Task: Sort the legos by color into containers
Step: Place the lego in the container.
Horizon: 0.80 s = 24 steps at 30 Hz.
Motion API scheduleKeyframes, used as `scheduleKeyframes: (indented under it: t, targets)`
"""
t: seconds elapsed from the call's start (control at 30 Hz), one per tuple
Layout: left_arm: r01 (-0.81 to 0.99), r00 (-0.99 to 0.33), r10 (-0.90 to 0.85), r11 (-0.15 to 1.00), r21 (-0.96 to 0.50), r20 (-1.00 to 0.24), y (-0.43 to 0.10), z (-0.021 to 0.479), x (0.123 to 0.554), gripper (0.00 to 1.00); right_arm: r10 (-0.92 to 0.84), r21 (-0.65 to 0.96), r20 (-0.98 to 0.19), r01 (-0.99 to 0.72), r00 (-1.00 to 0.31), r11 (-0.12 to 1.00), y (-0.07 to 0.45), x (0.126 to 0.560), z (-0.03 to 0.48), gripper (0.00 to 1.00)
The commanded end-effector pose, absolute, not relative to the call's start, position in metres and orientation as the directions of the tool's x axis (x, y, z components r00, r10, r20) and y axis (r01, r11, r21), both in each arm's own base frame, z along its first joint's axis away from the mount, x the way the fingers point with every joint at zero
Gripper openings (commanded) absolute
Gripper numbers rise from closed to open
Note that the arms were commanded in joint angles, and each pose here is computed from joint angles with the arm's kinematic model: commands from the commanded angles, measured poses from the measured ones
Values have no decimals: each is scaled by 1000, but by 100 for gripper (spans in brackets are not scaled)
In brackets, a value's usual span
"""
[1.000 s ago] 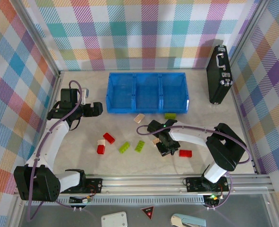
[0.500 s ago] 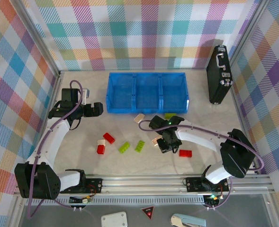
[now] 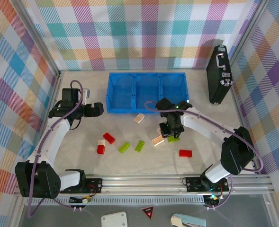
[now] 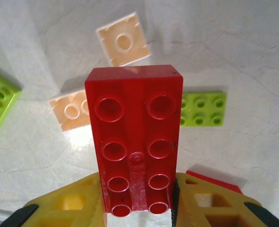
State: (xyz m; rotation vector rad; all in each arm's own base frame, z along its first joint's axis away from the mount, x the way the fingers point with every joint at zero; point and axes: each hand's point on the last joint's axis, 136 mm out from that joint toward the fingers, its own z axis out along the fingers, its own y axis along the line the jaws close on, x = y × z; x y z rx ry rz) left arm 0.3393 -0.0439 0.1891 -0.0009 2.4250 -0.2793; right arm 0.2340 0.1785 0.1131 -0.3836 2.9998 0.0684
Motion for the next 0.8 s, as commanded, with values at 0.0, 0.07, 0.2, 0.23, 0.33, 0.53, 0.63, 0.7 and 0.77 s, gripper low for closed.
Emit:
scheduleKeyframes:
  t: [0.0,0.07,0.2,0.23,0.33,0.53,0.63,0.7,0.77]
  targets:
    - [75,-763,-78,975,-208,-641,-43,189,342,100,-243,52,-109,-250,-964,967,174,248,121,35]
    - [74,-765,-79,975,-209,-639,-43,188,342,100,-223,63,-118,-232,-968,971,169,263,124,35]
    - [73,-768,-79,975,-211,-635,-43,187,342,100,-195,73,-135,-207,-971,976,162,295,126,35]
    - [74,-768,-79,975,-210,-635,-43,187,342,100,-191,75,-142,-203,-971,976,161,303,127,35]
    - [73,-769,-78,975,-208,-634,-43,186,343,100,-172,85,-149,-186,-974,979,158,327,126,35]
    - [70,-773,-77,976,-205,-630,-42,184,342,100,-149,81,-164,-164,-975,983,151,373,122,34]
    - [70,-774,-78,976,-208,-629,-42,184,342,100,-134,72,-163,-147,-978,987,144,391,119,34]
    - [71,-774,-78,975,-209,-628,-43,184,342,100,-135,61,-162,-147,-977,987,141,403,116,34]
    - [71,-777,-79,975,-211,-625,-43,183,342,100,-135,57,-159,-146,-978,988,140,412,112,34]
